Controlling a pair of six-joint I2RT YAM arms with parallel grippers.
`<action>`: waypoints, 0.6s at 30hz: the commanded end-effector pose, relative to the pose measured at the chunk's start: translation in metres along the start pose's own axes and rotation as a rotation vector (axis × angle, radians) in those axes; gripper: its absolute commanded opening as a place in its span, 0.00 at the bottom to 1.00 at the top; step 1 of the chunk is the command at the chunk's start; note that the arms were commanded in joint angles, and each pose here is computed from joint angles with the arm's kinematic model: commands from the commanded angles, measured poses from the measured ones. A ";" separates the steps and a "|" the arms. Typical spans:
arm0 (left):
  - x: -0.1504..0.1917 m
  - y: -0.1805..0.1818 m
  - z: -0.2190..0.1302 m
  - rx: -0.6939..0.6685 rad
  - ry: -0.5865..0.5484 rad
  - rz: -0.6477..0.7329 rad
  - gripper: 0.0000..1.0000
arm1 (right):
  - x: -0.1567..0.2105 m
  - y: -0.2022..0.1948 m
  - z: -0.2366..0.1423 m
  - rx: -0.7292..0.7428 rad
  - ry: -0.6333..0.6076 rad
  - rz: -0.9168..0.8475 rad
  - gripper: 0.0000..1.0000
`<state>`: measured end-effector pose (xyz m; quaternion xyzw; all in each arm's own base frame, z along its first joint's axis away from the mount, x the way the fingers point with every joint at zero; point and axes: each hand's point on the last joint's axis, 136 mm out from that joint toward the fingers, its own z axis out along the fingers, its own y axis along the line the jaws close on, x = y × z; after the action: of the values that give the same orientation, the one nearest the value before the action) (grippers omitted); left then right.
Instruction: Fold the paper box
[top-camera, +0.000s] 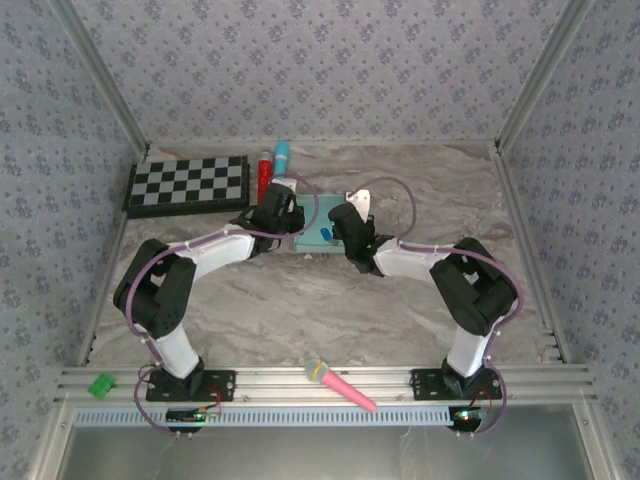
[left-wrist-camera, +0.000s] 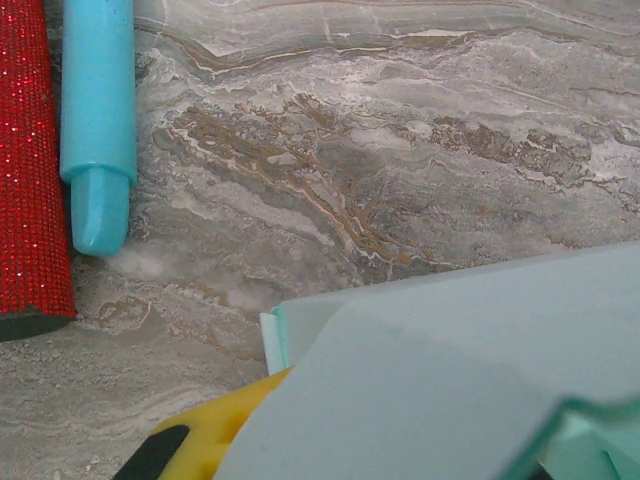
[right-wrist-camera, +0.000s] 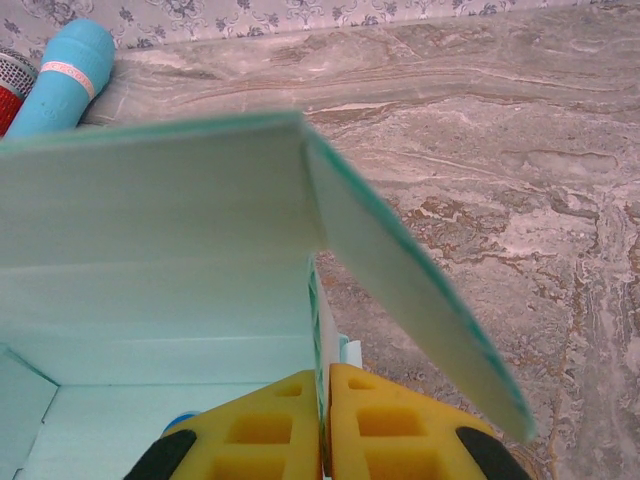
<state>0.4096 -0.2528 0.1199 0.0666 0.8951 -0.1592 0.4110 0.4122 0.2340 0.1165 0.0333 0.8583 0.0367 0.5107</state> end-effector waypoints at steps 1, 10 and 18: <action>0.014 -0.009 -0.003 0.049 0.045 -0.020 0.11 | 0.006 0.002 -0.004 -0.003 0.002 0.013 0.10; 0.024 -0.003 -0.004 0.041 0.055 -0.030 0.06 | 0.011 -0.001 -0.007 0.007 0.000 0.012 0.09; 0.035 -0.001 -0.007 0.043 0.064 -0.033 0.06 | 0.018 -0.002 -0.011 0.004 0.004 0.007 0.09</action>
<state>0.4030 -0.2491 0.1163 0.0631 0.8890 -0.1673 0.4216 0.4038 0.2366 0.1132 0.0318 0.8547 0.0367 0.5168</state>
